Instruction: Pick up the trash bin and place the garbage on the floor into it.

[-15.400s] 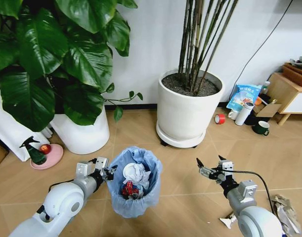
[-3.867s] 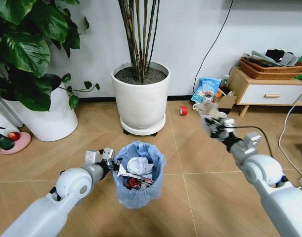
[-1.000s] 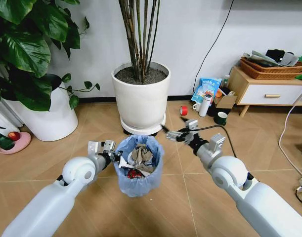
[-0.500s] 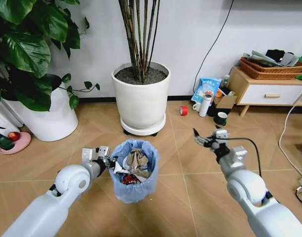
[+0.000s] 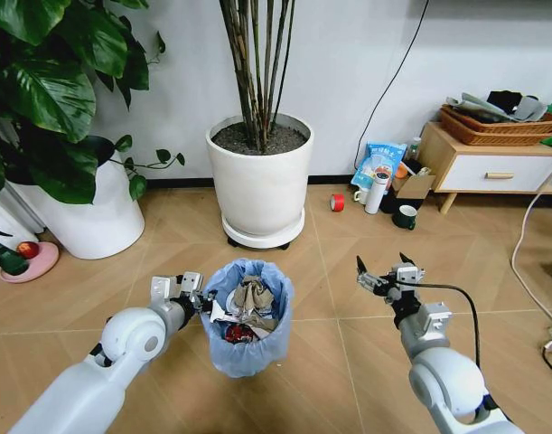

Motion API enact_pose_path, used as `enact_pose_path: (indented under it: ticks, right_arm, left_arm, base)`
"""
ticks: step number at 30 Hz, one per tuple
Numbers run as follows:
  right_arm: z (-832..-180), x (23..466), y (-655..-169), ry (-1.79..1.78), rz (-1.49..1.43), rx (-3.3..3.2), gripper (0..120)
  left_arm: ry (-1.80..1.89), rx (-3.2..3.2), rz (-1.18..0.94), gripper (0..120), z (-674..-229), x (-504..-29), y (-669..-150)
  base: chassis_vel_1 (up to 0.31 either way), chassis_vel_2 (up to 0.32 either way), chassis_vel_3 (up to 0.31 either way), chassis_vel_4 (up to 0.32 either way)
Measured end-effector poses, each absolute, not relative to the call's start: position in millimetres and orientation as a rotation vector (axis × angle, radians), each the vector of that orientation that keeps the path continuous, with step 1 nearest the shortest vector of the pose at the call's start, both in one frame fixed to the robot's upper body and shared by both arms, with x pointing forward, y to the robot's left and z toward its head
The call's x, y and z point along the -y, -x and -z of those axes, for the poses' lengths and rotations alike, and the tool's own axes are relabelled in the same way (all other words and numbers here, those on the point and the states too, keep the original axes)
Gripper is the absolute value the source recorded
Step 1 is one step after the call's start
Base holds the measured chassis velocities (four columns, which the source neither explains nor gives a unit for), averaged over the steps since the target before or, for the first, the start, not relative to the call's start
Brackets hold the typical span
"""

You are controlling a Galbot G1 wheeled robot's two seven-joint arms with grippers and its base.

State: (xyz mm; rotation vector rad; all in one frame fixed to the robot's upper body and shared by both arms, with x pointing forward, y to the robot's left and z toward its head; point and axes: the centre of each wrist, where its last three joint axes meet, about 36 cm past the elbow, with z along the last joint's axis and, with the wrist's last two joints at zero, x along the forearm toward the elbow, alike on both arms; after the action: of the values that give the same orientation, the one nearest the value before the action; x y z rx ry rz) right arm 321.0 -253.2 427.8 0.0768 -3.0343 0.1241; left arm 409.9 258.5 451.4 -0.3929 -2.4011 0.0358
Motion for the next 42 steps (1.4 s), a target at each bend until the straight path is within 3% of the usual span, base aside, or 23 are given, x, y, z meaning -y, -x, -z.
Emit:
enact_pose_path:
  ticks: [14,42]
  right_arm:
    - [-431.3,250.3,-310.1,-0.112,-0.138,3.032,100]
    - [-427.2,249.9,-308.1,-0.155,-0.165,3.014,100]
  left_arm:
    - [0.394,2.415,-0.033,0,-454.9,-258.6,-402.4]
    - [0.393,2.417,-0.049,0,-448.7,-256.8,-399.6]
  base:
    - [0.147,0.002,-0.144,0.003]
    - [0.254,-0.079,-0.255,0.080]
